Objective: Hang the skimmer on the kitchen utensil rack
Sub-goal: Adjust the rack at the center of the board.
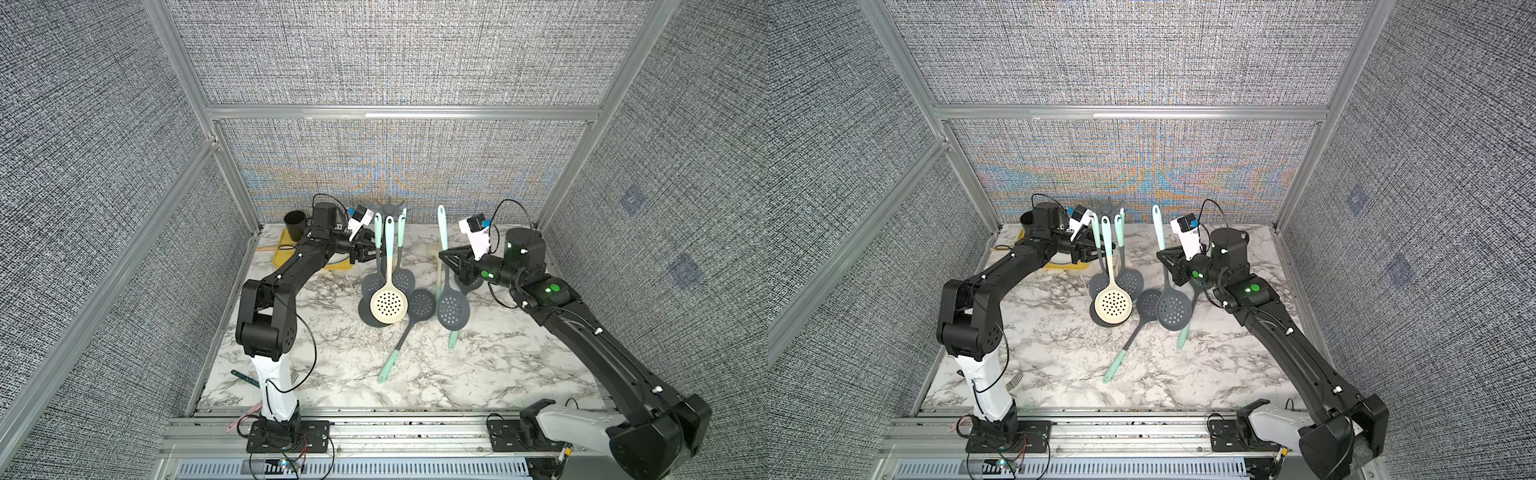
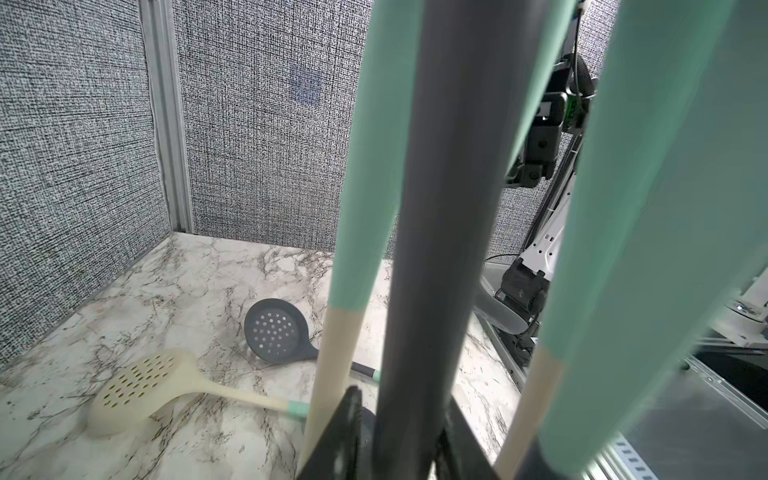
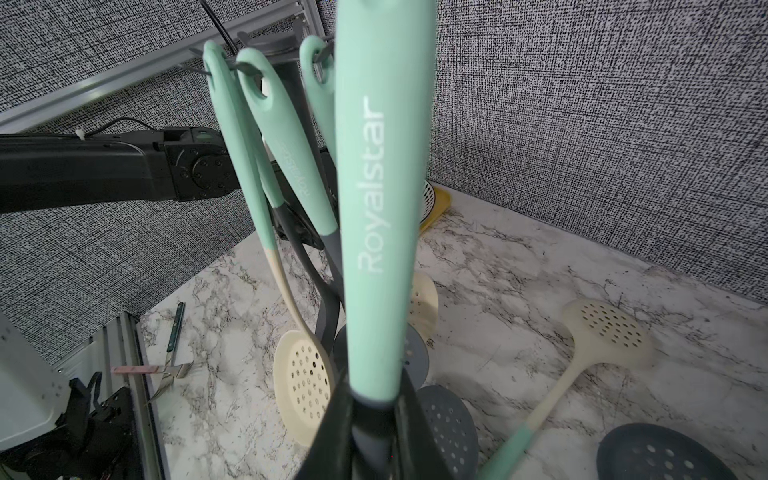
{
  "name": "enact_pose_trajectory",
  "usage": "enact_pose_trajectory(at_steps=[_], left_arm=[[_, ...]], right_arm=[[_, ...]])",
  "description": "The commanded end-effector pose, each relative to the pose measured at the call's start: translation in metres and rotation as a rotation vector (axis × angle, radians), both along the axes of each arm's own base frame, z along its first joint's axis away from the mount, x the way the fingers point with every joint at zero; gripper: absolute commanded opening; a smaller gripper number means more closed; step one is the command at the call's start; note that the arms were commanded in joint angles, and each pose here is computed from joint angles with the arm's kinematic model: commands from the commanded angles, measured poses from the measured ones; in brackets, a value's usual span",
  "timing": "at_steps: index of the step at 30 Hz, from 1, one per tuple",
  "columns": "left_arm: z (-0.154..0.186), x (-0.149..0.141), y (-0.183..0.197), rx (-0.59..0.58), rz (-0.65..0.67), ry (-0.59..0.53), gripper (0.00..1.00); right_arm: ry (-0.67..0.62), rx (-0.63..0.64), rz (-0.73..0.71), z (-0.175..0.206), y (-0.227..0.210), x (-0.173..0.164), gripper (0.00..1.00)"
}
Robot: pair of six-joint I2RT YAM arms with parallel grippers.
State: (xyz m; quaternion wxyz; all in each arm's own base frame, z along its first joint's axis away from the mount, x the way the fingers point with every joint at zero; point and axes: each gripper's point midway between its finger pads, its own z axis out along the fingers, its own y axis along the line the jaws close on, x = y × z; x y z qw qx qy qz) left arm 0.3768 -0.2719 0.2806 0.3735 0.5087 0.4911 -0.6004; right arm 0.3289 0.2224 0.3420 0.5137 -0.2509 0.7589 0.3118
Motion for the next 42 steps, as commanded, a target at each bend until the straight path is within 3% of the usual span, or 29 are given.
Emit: enact_pose_trajectory(at_steps=[1,5,6,12,18,26,36,39,42], left_arm=[[0.004,-0.006,0.003,-0.004,0.005,-0.021,0.2],[0.0,-0.004,0.002,0.047,0.113,-0.051,0.03],[0.0,-0.003,0.003,0.066,0.156,-0.064,0.02],[-0.006,0.004,0.005,0.209,0.492,-0.175,0.02],[0.014,0.019,0.039,0.082,0.868,-0.164,0.02],[0.017,0.004,0.046,0.086,1.135,-0.172,0.03],[0.02,-0.024,0.05,0.168,1.596,-0.257,0.03],[0.024,-0.034,0.044,0.177,1.72,-0.291,0.03],[0.024,-0.039,0.032,0.161,1.754,-0.286,0.02]], right_arm=[[-0.026,0.011,0.012,0.007,0.001,-0.002,0.0],[-0.031,0.011,0.007,0.008,-0.001,-0.004,0.0],[-0.031,0.011,0.007,0.008,-0.001,-0.004,0.0],[-0.032,0.016,0.006,0.007,-0.002,-0.007,0.0],[-0.036,0.028,0.009,0.009,-0.002,-0.009,0.0],[-0.038,0.074,-0.025,0.012,-0.005,-0.009,0.0],[-0.087,0.053,-0.387,0.008,-0.024,0.001,0.0],[-0.097,0.056,-0.408,0.006,-0.021,-0.002,0.0],[-0.089,0.053,-0.392,0.004,-0.016,-0.004,0.0]])
